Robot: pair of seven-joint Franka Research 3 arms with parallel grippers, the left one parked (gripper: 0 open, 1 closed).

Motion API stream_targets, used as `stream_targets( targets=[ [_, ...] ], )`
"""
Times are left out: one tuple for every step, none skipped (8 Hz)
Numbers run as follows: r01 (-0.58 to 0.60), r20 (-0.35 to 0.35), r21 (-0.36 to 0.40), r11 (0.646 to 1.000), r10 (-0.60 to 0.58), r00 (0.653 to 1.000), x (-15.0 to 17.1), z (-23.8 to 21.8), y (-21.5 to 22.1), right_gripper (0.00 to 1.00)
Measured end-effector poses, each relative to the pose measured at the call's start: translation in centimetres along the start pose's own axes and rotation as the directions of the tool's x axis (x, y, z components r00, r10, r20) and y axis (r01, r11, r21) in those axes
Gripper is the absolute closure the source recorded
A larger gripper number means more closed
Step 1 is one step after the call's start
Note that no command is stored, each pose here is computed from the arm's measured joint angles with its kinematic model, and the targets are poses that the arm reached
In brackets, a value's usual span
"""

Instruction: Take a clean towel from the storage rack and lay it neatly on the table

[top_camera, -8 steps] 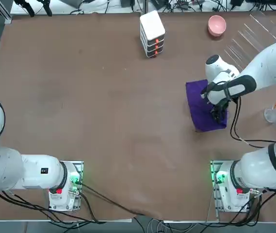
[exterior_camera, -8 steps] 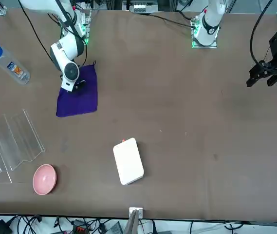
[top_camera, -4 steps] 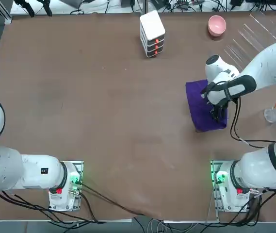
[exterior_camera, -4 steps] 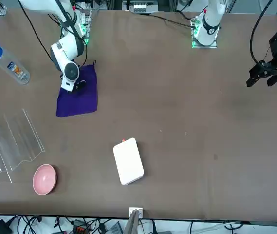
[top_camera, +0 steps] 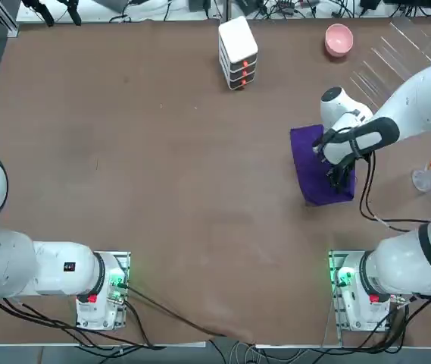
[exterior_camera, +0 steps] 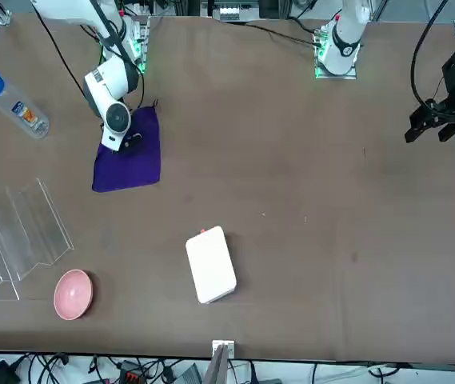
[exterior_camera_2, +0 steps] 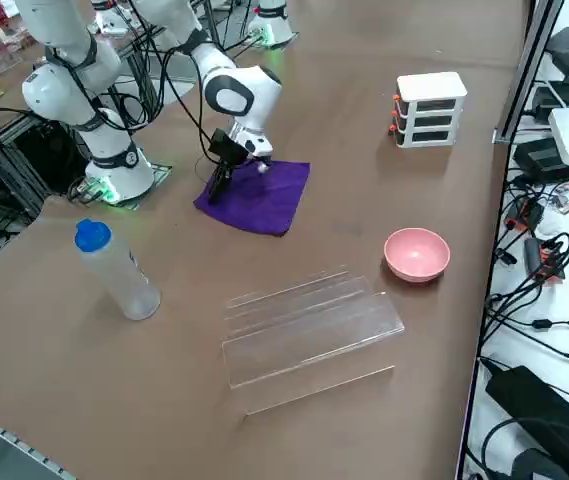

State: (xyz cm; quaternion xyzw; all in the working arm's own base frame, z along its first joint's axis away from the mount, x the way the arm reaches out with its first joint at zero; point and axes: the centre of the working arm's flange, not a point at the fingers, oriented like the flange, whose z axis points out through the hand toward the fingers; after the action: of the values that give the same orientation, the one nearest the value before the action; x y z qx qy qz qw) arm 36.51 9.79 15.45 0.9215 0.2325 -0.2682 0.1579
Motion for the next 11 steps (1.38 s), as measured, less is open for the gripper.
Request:
stream_targets(
  targets=[
    [0.0, 0.0, 0.0, 1.0, 0.0, 1.0, 0.0, 0.0, 0.0, 0.63],
    [-0.001, 0.0, 0.0, 1.0, 0.001, 1.0, 0.0, 0.0, -0.01, 0.67],
    [-0.002, 0.0, 0.0, 1.0, 0.002, 1.0, 0.0, 0.0, 0.0, 0.74],
    [-0.008, 0.0, 0.0, 1.0, 0.008, 1.0, 0.0, 0.01, 0.03, 0.75],
    [-0.019, 0.0, 0.001, 1.0, 0.019, 1.0, -0.01, 0.01, 0.04, 0.76],
    [-0.031, 0.0, 0.001, 1.0, 0.031, 1.0, -0.01, 0.01, 0.04, 0.79],
    [-0.036, 0.0, 0.001, 0.999, 0.036, 0.999, -0.01, 0.02, 0.05, 0.82],
    [-0.048, 0.0, 0.001, 0.999, 0.048, 0.999, -0.01, 0.02, 0.07, 0.87],
    [-0.073, 0.002, 0.0, 0.997, 0.073, 0.997, -0.03, -0.01, 0.1, 0.97],
    [-0.087, 0.002, 0.0, 0.996, 0.087, 0.996, -0.04, -0.01, 0.08, 0.97],
    [-0.093, 0.002, 0.0, 0.996, 0.093, 0.996, -0.04, -0.01, 0.06, 0.97]
  ],
)
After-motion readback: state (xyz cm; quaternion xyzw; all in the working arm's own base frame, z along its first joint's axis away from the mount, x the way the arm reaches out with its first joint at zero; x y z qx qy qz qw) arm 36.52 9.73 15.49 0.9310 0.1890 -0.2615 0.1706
